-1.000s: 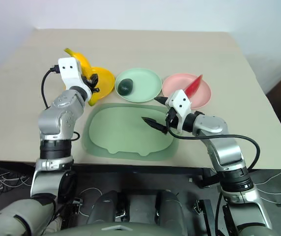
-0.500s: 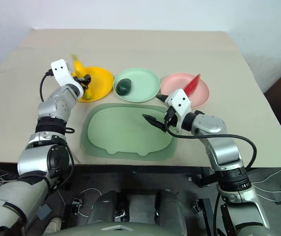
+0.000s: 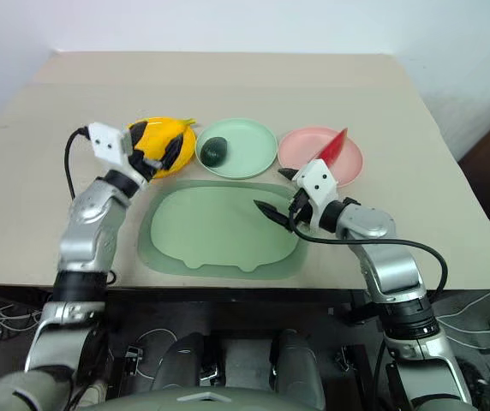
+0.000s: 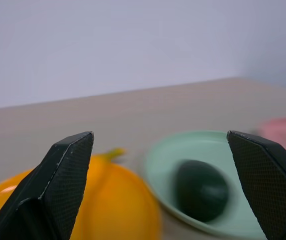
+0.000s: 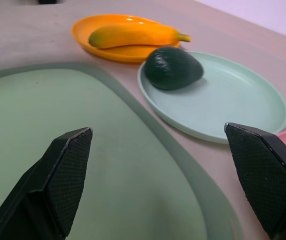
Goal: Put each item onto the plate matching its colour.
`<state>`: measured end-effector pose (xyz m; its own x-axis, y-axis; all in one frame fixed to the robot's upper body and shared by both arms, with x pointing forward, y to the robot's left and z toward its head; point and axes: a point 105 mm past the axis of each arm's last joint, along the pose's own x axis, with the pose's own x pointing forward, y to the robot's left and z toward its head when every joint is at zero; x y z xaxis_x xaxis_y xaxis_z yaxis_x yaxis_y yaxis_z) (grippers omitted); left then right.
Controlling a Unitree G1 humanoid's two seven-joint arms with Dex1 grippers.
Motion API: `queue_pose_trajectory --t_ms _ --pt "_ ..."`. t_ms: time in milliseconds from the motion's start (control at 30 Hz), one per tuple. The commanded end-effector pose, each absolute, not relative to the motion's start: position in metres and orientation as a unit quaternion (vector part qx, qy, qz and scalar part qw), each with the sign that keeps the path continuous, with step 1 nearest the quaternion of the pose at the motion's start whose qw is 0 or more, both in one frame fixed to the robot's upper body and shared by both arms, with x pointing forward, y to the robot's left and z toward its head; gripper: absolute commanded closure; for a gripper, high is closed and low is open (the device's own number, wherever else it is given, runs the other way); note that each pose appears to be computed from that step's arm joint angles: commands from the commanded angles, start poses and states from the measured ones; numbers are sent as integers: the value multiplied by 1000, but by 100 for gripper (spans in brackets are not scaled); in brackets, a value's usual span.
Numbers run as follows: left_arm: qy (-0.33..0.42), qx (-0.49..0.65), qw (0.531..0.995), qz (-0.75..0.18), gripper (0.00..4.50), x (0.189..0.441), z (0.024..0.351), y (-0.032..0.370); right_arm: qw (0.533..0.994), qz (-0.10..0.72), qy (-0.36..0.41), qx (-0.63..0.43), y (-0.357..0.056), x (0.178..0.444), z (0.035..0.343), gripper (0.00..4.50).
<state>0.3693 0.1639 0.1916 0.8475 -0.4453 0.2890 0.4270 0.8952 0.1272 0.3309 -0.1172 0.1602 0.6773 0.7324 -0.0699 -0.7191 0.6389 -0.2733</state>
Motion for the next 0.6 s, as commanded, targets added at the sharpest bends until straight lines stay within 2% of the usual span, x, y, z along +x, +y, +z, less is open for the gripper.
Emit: queue_pose_trajectory --t_ms 33,133,267,500,600 --pt "-179 38 944 -273 2 339 201 170 909 391 -63 -127 -125 325 179 0" --pt "-167 43 937 -305 2 313 189 177 913 388 -73 -105 -126 321 182 0" --pt "-142 36 931 -333 2 291 176 187 915 390 -70 -77 -127 317 182 0" --pt "-142 32 930 -338 2 280 176 190 902 422 -27 -88 -137 296 161 0" --pt "-140 26 928 -345 2 279 177 188 896 432 -32 -100 -131 297 161 0"
